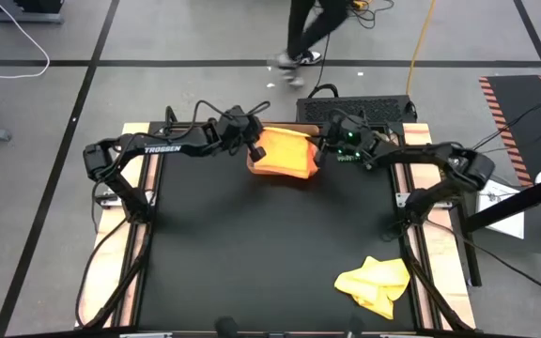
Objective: Fold microfiber towels
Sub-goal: Put the orange microfiber towel into the bin
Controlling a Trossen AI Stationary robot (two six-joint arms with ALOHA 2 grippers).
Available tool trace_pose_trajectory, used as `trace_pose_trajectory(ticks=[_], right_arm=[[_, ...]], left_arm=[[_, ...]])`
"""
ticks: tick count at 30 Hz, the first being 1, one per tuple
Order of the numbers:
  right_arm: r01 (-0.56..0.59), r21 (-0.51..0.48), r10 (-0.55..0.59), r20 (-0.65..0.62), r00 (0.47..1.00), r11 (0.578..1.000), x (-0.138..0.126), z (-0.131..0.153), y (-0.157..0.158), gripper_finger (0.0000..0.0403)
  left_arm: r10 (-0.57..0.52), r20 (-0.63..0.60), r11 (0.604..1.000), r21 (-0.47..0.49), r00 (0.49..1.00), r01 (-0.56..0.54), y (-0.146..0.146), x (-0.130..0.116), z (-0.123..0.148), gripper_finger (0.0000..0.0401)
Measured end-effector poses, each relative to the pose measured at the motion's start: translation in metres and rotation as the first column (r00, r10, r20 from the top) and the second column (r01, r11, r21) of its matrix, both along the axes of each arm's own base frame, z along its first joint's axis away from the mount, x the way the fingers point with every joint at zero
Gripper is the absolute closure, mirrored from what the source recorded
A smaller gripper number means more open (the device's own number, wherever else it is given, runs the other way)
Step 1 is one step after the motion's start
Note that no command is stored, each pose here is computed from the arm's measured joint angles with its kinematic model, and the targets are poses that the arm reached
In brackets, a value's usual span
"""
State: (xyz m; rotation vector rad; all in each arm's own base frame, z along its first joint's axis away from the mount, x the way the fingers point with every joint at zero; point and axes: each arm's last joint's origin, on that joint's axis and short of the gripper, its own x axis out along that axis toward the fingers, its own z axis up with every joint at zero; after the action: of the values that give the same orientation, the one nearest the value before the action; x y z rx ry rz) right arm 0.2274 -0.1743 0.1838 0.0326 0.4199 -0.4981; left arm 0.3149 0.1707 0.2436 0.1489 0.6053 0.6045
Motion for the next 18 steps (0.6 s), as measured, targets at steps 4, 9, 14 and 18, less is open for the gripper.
trace_pose_trajectory(ticks=[4,9,14,18], right_arm=[[0.015,-0.005,-0.015,-0.015,1.0,1.0,0.007,-0.002,-0.014,0.0403],[0.032,-0.022,-0.033,-0.036,0.999,0.999,0.004,-0.003,-0.022,0.0403],[0.056,-0.032,-0.058,-0.07,0.996,0.998,0.0,-0.005,-0.026,0.0403],[0.06,-0.044,-0.065,-0.117,0.991,0.997,-0.002,-0.009,-0.025,0.0392]], left_arm=[[0.024,-0.002,1.0,0.004,1.0,-0.024,0.01,-0.005,0.0,0.0396],[0.006,-0.031,1.0,-0.026,0.999,-0.007,0.021,-0.003,-0.017,0.0396],[-0.002,-0.032,0.999,-0.053,0.999,0.0,0.031,0.003,-0.036,0.039],[0.025,-0.038,0.999,-0.044,0.999,-0.026,0.033,0.006,-0.043,0.0367]])
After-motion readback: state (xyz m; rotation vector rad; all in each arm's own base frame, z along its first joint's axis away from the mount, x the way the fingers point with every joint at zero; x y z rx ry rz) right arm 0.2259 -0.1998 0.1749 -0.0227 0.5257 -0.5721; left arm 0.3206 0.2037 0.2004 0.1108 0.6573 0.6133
